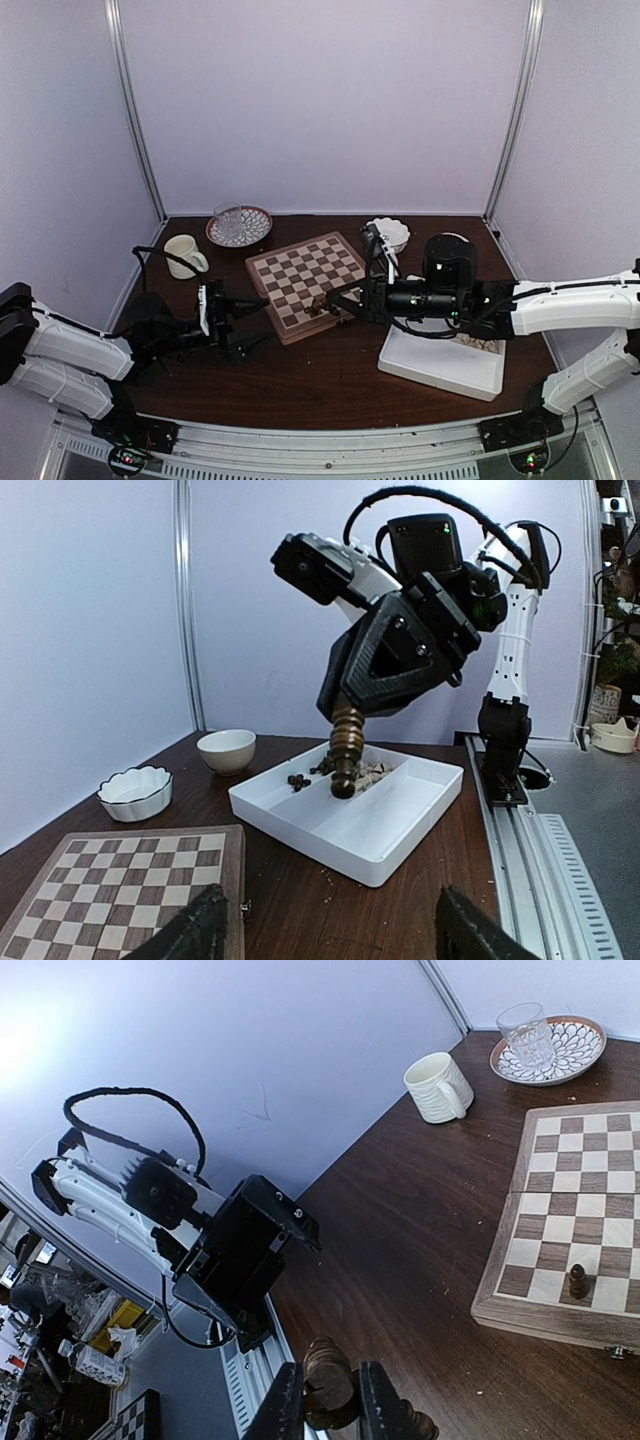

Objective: Set up the chess pieces on the board
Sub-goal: Pass from the right arm to the left

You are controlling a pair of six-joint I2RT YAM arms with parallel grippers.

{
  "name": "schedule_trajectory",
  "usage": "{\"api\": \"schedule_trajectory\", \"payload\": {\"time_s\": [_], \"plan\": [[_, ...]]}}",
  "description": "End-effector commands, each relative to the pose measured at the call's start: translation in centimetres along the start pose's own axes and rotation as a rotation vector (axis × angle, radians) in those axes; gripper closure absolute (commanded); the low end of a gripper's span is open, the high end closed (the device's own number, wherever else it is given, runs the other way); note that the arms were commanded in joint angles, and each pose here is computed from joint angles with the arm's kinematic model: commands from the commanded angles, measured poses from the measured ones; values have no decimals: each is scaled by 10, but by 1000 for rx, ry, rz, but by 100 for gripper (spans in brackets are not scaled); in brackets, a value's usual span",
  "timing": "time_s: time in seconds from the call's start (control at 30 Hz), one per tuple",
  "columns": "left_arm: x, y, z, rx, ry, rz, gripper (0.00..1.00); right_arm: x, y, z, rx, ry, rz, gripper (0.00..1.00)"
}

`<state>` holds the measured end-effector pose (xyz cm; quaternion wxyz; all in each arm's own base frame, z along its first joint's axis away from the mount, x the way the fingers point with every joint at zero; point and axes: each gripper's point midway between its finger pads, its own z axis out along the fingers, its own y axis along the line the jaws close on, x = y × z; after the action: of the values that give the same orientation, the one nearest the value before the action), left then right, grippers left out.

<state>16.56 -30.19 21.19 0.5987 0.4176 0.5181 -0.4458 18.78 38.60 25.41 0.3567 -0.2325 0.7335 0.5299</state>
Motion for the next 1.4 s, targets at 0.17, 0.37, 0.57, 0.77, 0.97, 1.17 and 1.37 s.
{"api": "schedule_trajectory", "payload": {"time_s": [0.17, 0.37, 0.57, 0.77, 0.97, 1.17, 1.37], "plan": [[-17, -21, 1, 120, -71, 99, 40, -8, 34, 24, -90, -29, -30, 100], [-18, -22, 0, 124, -74, 104, 46, -2, 43, 36, -112, -11, -43, 99], [-17, -23, 1, 134, -71, 108, 52, 3, 47, 48, -118, 6, -51, 100], [-18, -25, 0, 140, -74, 115, 63, 8, 50, 54, -124, 9, -53, 100], [-19, -25, 0, 141, -74, 124, 76, 9, 51, 55, -127, 10, -52, 100], [-17, -23, 0, 126, -65, 123, 65, 7, 54, 54, -134, 2, -53, 100], [-17, -23, 0, 129, -62, 126, 79, 7, 57, 54, -141, 4, -53, 100]]}}
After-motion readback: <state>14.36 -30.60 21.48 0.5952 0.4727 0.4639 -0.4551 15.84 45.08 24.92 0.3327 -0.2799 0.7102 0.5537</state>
